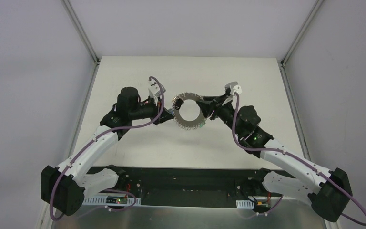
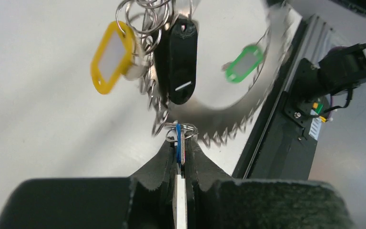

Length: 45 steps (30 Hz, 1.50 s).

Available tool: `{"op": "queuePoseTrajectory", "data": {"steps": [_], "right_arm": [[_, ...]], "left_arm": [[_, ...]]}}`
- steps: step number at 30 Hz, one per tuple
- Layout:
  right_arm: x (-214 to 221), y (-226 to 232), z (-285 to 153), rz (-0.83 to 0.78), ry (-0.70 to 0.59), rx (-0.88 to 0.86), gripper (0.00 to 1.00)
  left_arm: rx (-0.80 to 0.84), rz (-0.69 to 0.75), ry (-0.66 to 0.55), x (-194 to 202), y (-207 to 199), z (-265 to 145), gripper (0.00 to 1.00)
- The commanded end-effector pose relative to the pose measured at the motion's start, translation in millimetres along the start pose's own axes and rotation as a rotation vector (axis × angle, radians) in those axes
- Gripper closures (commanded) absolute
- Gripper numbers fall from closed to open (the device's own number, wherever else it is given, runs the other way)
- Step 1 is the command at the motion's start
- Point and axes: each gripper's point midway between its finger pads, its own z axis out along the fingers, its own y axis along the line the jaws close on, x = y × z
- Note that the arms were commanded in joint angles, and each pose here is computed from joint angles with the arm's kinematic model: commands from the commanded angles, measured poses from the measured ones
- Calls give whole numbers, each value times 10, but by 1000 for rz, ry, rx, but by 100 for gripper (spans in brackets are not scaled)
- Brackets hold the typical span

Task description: Remove the keys from the keyring

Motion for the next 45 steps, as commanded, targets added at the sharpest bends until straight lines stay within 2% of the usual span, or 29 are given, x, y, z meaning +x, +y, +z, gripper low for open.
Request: {"op": "queuePoseTrajectory", "data": {"steps": [1,4,7,13,18,23,32,36,39,45], "right_arm": [[43,-394,-179,97,-95,207,51],[279,-478,-347,108,-70,230,44],[470,-505,-506,91,-44,220,43],[599,-226,-598,-17,14,28,46],[630,69,-589,-88,58,-152,46],[657,307,-585,-126,71,-302,50],[600,538,-537,-120,30,-436,50],[573,650,-509,-102,26,-498,54],[541,721,-489,-72,1,-533,59],[616,842,-507,-48,9,-600,61]], "left_arm": [[-111,-31,158,179,218,-50,100],[-188,13,270,271,339,-111,100],[-242,96,389,344,343,-183,100],[-278,332,562,338,210,-241,100],[-314,460,592,221,180,-303,100],[-267,541,603,147,37,-305,100],[-183,806,663,197,-89,-285,100],[-147,855,612,157,-171,-229,100],[-96,859,508,146,-283,-146,100],[-2,882,307,181,-488,-70,100]]}}
